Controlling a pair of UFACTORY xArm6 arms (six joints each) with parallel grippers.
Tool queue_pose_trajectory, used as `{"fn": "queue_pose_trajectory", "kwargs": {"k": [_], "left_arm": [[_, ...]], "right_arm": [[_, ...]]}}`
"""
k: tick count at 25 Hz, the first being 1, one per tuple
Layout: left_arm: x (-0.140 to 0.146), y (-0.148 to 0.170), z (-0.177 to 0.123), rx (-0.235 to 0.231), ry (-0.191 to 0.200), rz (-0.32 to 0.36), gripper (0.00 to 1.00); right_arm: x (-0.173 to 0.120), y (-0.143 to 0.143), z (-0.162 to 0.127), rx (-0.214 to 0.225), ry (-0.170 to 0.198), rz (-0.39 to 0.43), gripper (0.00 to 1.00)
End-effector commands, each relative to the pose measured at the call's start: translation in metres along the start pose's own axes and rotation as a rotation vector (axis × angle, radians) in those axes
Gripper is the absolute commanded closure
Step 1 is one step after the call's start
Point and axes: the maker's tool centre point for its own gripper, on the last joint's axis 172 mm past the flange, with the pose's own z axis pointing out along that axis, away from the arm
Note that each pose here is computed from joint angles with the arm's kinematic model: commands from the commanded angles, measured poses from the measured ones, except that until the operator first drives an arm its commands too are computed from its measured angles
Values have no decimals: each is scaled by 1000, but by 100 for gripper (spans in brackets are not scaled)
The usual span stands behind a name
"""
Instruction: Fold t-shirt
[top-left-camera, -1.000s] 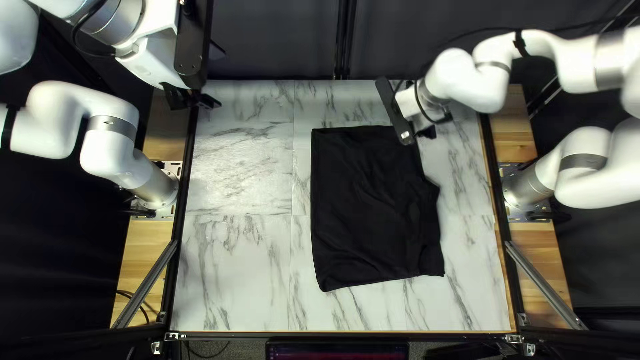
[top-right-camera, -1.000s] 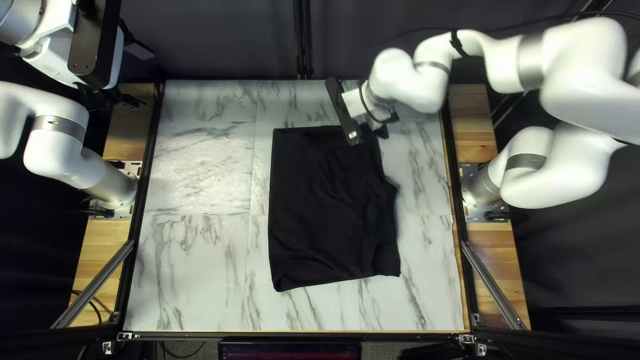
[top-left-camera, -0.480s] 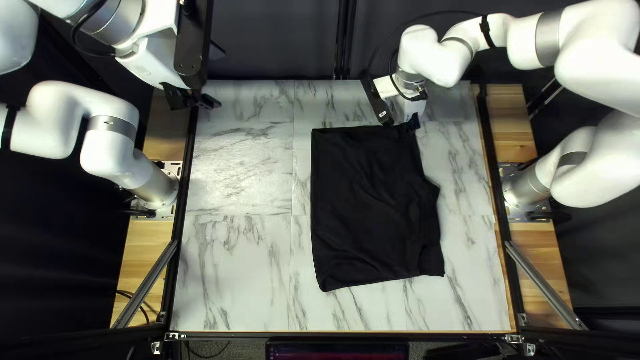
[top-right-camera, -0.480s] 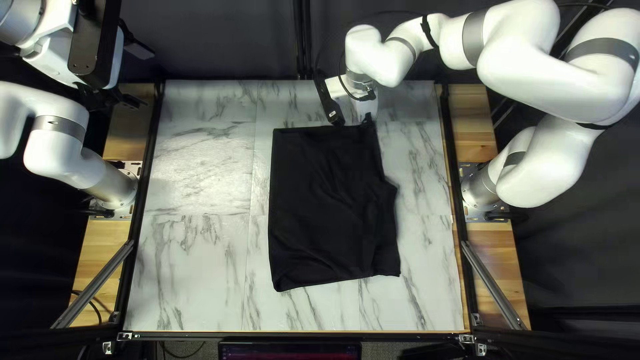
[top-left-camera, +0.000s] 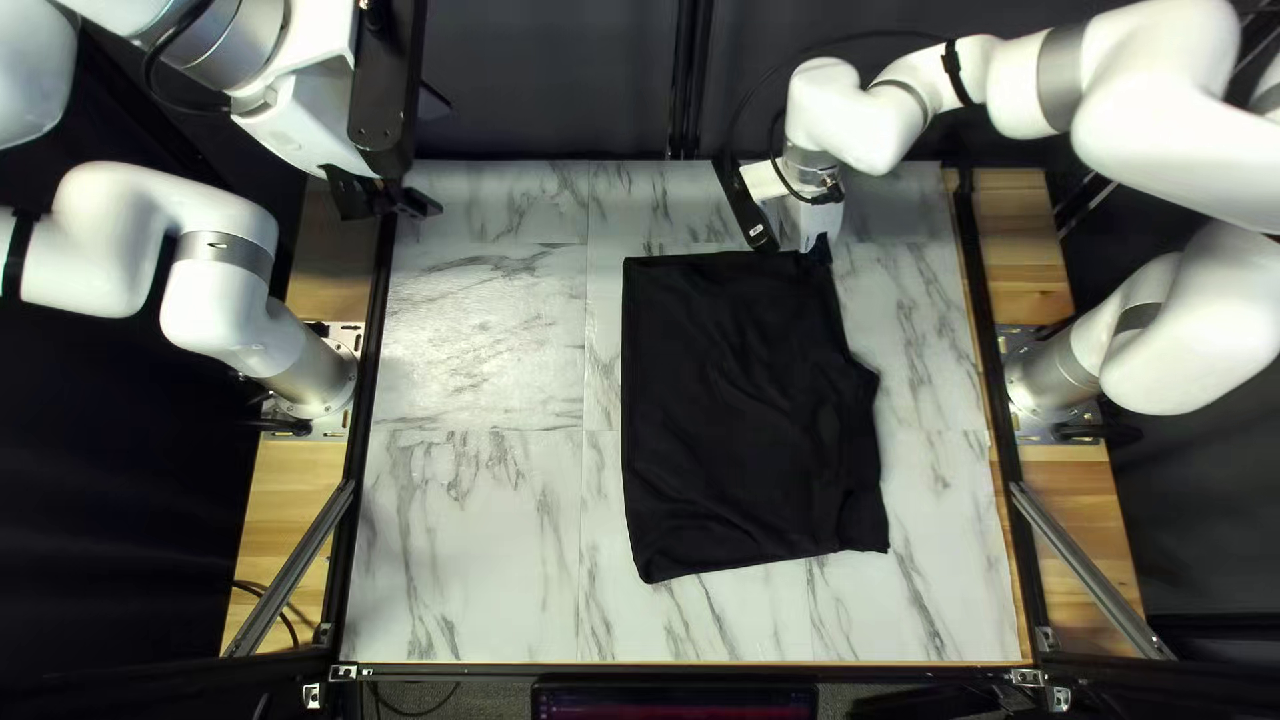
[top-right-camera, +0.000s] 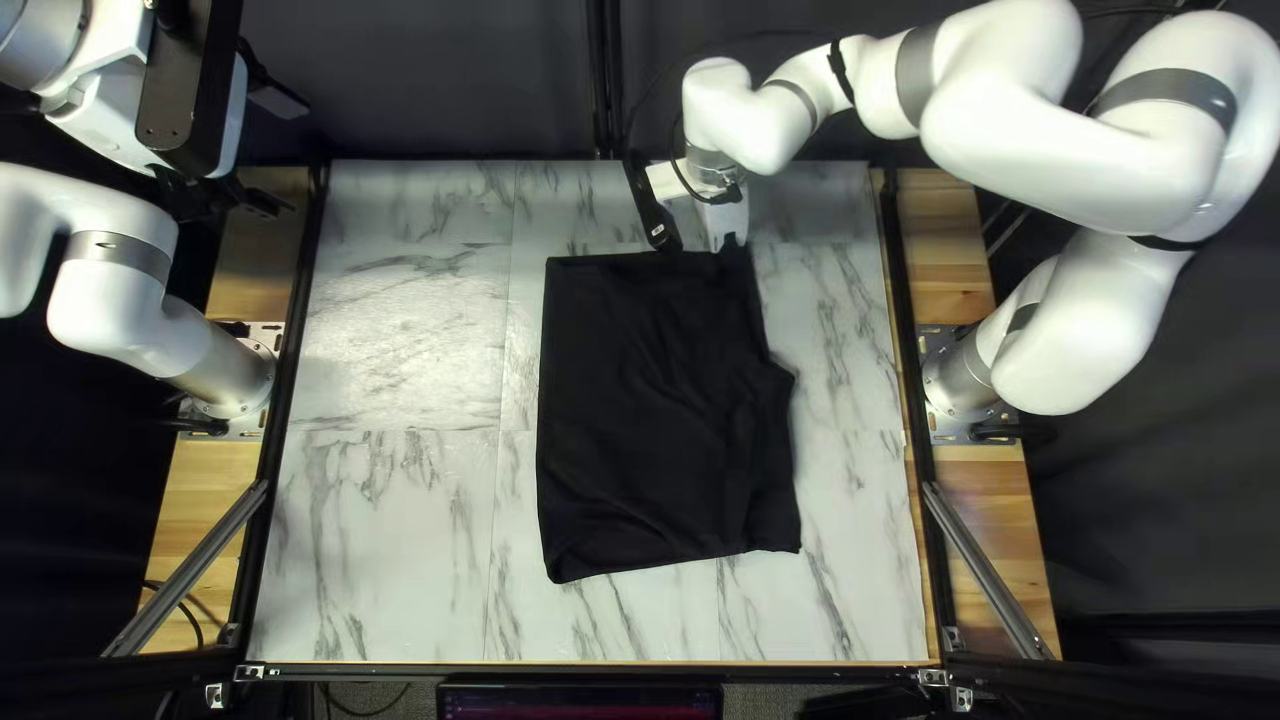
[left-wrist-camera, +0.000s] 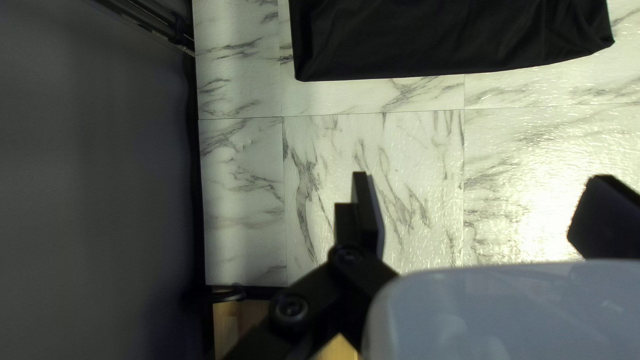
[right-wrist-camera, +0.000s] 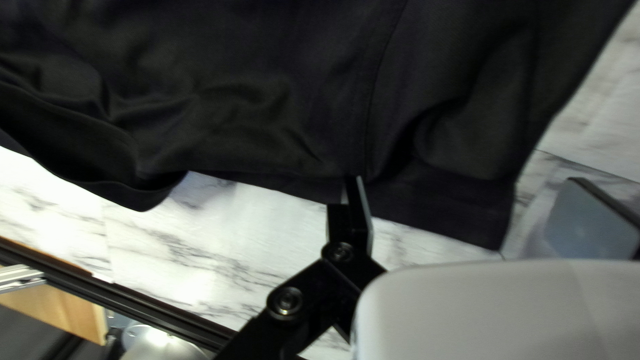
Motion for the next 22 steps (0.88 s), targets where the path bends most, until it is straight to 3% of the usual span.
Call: {"fn": "queue_pose_trajectory", "kwargs": {"k": [1, 2, 5, 6, 10, 22], "left_arm": [[0, 0, 0, 0, 0, 0, 0], [0, 0, 0, 0, 0, 0, 0], [0, 0, 0, 0, 0, 0, 0], [0, 0, 0, 0, 0, 0, 0], [0, 0, 0, 0, 0, 0, 0], [0, 0, 0, 0, 0, 0, 0]], "right_arm": [[-2, 3, 8, 28, -16, 18, 13], [-4, 4, 10, 30, -19, 20, 19], [-8, 7, 15, 39, -27, 27, 94], [-8, 8, 17, 42, -30, 28, 99], [-7, 8, 16, 39, -37, 35, 100], [22, 1, -33, -51, -10, 37, 100]]}}
